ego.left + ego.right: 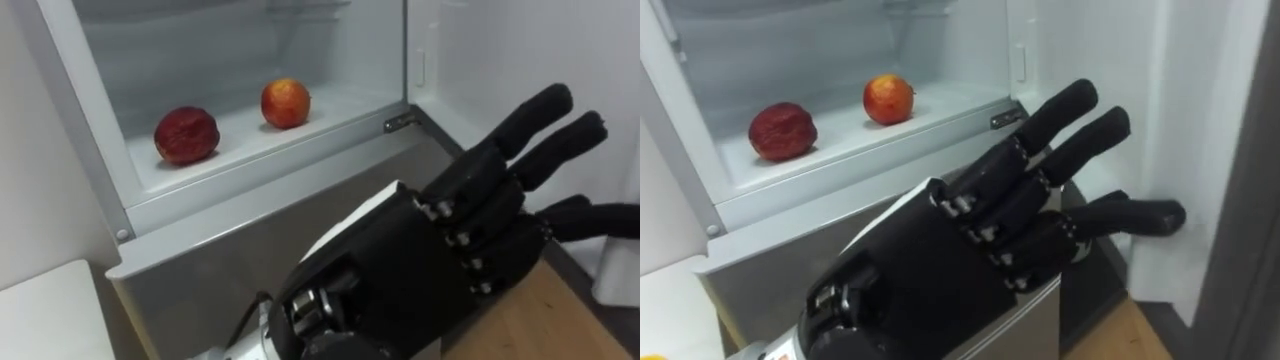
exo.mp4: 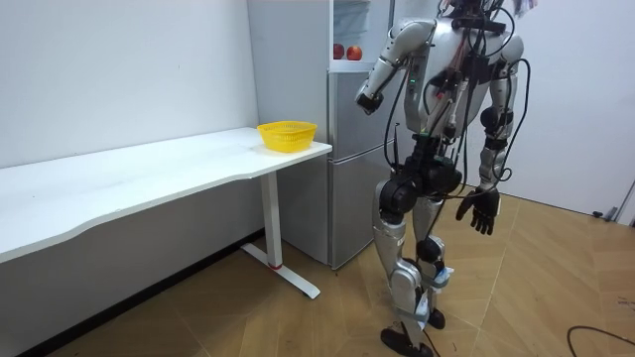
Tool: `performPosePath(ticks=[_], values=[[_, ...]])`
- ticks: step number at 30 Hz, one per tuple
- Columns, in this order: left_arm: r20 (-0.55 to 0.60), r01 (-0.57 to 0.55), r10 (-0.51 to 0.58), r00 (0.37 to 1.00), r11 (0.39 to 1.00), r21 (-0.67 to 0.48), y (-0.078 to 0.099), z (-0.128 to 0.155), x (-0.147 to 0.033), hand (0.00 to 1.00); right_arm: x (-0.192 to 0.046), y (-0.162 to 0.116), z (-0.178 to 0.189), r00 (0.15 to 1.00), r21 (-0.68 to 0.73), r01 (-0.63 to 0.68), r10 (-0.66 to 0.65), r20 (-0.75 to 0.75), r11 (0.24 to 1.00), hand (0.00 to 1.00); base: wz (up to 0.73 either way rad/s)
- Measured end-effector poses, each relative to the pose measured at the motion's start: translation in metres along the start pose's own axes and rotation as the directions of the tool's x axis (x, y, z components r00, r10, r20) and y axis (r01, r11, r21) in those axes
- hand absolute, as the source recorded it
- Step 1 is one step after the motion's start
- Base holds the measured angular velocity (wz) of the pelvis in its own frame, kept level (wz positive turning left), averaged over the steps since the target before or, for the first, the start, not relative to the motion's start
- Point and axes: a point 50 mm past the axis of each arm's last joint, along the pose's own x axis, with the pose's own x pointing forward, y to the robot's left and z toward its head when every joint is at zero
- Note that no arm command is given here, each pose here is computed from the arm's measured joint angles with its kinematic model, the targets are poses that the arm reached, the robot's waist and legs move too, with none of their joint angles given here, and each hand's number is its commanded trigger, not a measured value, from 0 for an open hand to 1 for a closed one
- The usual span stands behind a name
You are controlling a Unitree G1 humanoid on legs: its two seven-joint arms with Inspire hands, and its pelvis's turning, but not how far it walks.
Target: Retrieve from the upper fridge
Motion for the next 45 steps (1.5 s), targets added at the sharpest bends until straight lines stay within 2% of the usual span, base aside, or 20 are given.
performPosePath(ticks=[34,41,45], values=[[0.003,-0.073,0.073,0.997,0.997,0.021,0.005,0.004,0.006,0.0,0.0,-0.007,0.002,0.999,0.013,0.031,-0.031,0.008,0.999,0.0,0.0],[0.003,-0.065,0.065,0.998,0.998,0.016,0.004,0.003,0.009,0.0,0.0,-0.007,0.003,0.999,0.011,0.032,-0.033,0.009,0.999,0.0,0.0],[-0.016,-0.016,0.016,1.0,1.0,0.006,-0.001,-0.001,0.019,0.0,0.0,-0.008,0.006,0.999,0.004,0.045,-0.045,0.018,0.999,0.0,-0.01]])
